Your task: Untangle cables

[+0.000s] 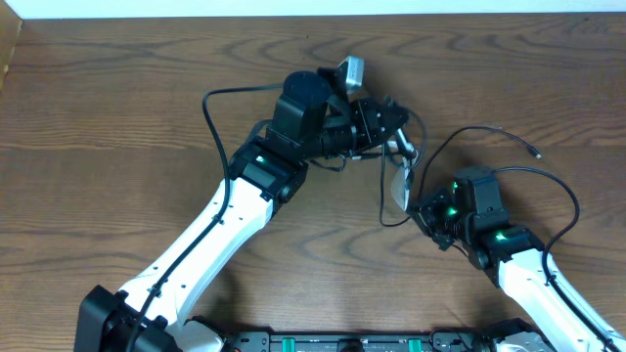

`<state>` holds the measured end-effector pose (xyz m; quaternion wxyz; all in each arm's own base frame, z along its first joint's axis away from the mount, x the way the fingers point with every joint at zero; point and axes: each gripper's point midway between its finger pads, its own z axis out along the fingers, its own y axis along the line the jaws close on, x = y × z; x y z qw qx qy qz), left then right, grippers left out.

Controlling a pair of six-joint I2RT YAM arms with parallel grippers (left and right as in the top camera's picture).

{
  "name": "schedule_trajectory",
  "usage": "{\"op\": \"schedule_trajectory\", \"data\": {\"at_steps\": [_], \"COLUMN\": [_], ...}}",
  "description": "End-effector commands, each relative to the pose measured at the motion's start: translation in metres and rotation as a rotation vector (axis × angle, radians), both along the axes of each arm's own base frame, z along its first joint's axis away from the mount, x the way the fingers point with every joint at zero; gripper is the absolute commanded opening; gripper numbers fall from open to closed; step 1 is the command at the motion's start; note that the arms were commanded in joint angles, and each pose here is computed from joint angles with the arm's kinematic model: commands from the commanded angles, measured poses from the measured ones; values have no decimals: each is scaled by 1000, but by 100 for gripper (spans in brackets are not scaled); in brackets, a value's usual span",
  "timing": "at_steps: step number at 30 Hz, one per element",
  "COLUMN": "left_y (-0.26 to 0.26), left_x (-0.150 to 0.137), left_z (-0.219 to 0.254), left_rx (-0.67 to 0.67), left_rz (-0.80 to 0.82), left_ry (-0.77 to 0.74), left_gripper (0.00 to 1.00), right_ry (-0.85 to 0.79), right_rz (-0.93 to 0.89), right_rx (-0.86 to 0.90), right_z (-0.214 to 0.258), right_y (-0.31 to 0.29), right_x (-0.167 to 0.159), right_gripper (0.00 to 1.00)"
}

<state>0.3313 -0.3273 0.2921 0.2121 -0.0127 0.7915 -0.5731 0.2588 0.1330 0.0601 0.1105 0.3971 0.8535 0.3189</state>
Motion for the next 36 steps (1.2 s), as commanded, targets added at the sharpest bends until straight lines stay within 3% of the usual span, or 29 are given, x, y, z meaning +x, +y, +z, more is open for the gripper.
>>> {"op": "schedule_trajectory", "data": {"at_steps": [1,7,10,13,18,23,25,31,36], "left_y": [2,30,35,36,47,76,81,90,88], "left_x": [-2,14,8,5,13,27,28,36,35], "left_z": [31,33,34,25,-7,-51,-57,-61,-61], "left_rx": [-40,-16,-35,-21,36,81,67,21,-17], "left_rz": [-34,-48,-107,-114,16,337,397,524,551], "left_ry": [-108,-207,-196,-150,78,443,518,613,678], "left_gripper": [7,8,7,8,7,7,7,7,8], "right_ry": [-32,76,55,-15,-155,-300,-330,-460,-534], "right_rz": [23,-86,-78,-10,97,236,305,553,654], "right_rx": [-175,-395,-356,-248,45,95,97,71,91], "right_z": [-12,-32,-29,-18,20,43,45,51,61], "right_y": [-22,-71,-70,-54,-15,4,11,37,54], "right_x": [0,-18,-12,1,22,30,25,8,1], "right_gripper": [1,1,2,17,43,52,55,63,66]}}
